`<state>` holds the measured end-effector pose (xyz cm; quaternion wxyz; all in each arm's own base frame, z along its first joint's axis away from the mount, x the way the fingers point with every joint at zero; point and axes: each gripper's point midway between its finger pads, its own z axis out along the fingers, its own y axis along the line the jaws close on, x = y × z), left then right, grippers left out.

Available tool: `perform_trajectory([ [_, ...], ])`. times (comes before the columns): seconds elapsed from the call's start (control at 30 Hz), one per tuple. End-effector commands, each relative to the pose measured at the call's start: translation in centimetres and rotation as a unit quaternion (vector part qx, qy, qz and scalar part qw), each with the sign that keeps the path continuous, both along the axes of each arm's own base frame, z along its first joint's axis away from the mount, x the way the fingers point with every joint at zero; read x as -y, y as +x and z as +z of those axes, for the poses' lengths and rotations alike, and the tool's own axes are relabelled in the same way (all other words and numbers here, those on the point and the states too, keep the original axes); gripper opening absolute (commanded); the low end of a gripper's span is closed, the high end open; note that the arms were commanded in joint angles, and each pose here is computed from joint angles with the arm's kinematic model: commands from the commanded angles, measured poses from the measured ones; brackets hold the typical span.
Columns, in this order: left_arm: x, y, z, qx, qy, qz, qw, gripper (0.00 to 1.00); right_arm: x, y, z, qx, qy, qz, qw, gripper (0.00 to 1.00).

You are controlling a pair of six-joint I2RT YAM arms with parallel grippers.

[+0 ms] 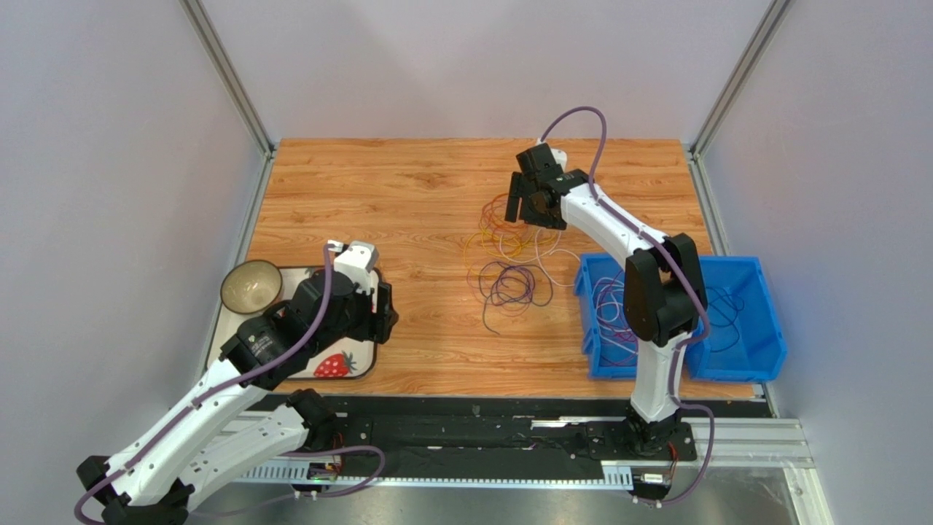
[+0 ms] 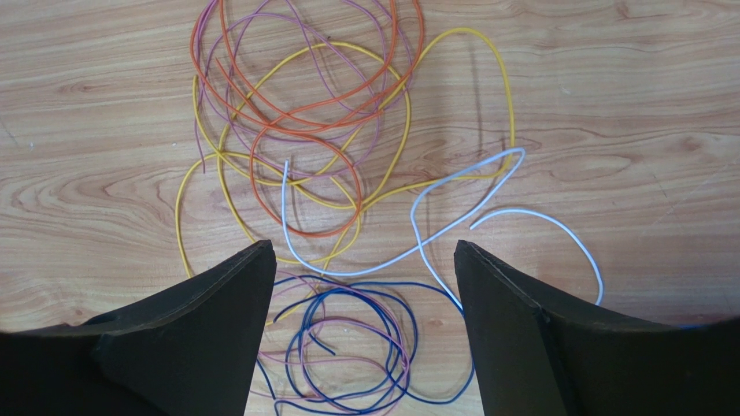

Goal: Untangle the cables

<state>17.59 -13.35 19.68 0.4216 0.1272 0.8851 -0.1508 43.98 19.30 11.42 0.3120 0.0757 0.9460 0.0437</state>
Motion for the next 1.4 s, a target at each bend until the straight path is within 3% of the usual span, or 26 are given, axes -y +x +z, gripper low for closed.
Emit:
perform_trajectory([
  [0.0, 0.2, 0.3, 0.9, 0.016, -0.01, -0.002, 1.0, 0.73, -0.7, 2.3, 0.9, 0.026, 0.009, 0.004, 1.0, 0.8],
  [0.53, 0.0, 0.5, 0.7, 0.012, -0.001, 0.007, 1.0, 0.73, 0.8, 3.7, -2.6, -0.004, -0.003, -0.024, 1.0, 0.75],
  [0.73, -0.2, 0.5, 0.8, 0.014, -0.002, 0.01, 1.0, 0.73, 0.3, 3.7, -4.2, -0.022, 0.002, -0.023, 0.999, 0.68],
  [0.83, -0.2, 0.5, 0.9, 0.015, -0.003, 0.01, 1.0, 0.73, 0.4, 3.6, -5.0, -0.03, -0.003, -0.027, 0.999, 0.6],
  [0.97, -0.3, 0.5, 0.9, 0.016, -0.003, 0.011, 1.0, 0.73, 0.4, 3.3, -5.5, -0.038, -0.001, -0.03, 0.999, 0.36],
  [1.03, -0.3, 0.5, 0.9, 0.017, -0.003, 0.011, 1.0, 0.73, 0.3, 3.2, -5.7, -0.043, 0.0, -0.03, 0.999, 0.3],
  [1.13, -0.3, 0.5, 0.9, 0.016, -0.002, 0.012, 1.0, 0.73, 0.2, 3.1, -5.6, -0.046, 0.004, -0.029, 0.998, 0.11],
  [1.17, -0.3, 0.5, 1.0, 0.017, -0.003, 0.013, 1.0, 0.73, 0.1, 3.1, -5.2, -0.043, 0.008, -0.028, 0.999, 0.0],
  [1.37, -0.4, 0.5, 0.9, 0.018, -0.001, 0.015, 1.0, 0.73, -2.6, 2.6, -0.9, -0.016, 0.034, 0.017, 0.999, 0.0],
])
